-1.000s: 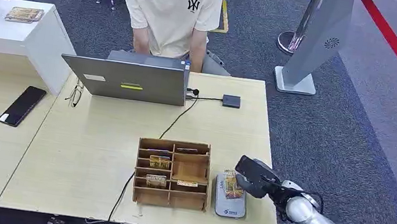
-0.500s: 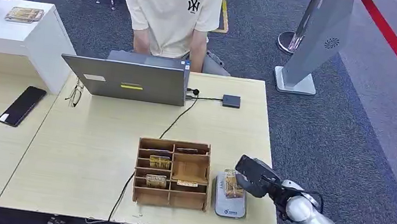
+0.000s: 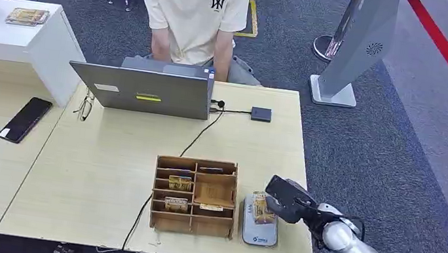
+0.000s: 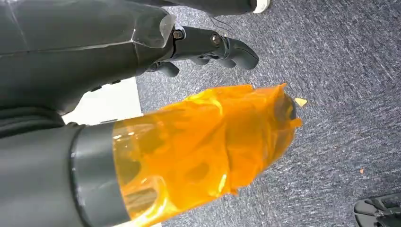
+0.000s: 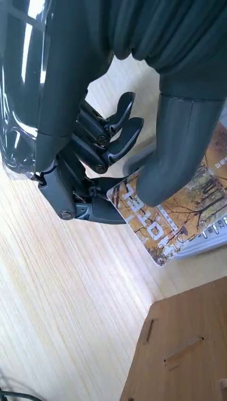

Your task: Pass the card to the sensor for recognition and then transmit it.

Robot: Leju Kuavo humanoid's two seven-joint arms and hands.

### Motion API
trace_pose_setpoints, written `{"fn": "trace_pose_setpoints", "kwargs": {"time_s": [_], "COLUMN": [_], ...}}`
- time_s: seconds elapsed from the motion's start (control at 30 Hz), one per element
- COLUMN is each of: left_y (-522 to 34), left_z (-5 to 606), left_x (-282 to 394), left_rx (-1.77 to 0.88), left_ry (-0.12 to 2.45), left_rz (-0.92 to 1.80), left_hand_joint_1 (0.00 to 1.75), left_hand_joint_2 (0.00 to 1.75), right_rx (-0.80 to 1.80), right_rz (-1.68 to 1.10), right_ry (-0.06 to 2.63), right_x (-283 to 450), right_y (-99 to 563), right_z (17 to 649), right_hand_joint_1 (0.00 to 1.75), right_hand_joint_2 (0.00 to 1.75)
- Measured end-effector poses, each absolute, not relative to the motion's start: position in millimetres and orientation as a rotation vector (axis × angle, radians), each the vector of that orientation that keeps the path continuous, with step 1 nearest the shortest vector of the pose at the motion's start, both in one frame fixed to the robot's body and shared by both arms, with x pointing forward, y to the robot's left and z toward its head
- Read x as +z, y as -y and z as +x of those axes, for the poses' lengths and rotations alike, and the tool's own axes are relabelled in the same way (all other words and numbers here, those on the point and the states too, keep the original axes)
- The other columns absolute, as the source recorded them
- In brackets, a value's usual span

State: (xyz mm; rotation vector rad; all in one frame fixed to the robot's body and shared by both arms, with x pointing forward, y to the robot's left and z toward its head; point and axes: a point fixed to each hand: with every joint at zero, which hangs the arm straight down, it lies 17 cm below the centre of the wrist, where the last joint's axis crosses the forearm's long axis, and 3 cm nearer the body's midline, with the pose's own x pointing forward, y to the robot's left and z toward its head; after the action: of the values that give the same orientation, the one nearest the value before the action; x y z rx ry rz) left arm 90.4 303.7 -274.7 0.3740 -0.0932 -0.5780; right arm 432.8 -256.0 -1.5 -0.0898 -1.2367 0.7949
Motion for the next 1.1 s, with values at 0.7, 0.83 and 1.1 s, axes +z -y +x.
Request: {"fn": "trace_pose_setpoints", "kwargs": {"time_s": [0.7,0.83,1.1], "left_y": [-304,-304,-304], "left_z": [92,93,96], "left_x": [-275,-275,-274], "left_rx": [-0.57,-0.566,-0.555], "left_ry": [0.1,0.107,0.126], "left_rz": [0.377,0.376,0.38], "left_hand_joint_1": [0.0,0.0,0.0], "left_hand_joint_2": [0.0,0.0,0.0], "right_rx": [0.77,0.737,0.6], "right_rz": [-0.093,-0.108,-0.137], "right_ry": [1.284,1.336,1.521], "right_x": [7,19,68], "right_y": [254,255,255], "right_z": [439,446,469], "right_hand_joint_1": [1.75,1.75,1.75], "right_hand_joint_2": [1.75,1.75,1.75]}}
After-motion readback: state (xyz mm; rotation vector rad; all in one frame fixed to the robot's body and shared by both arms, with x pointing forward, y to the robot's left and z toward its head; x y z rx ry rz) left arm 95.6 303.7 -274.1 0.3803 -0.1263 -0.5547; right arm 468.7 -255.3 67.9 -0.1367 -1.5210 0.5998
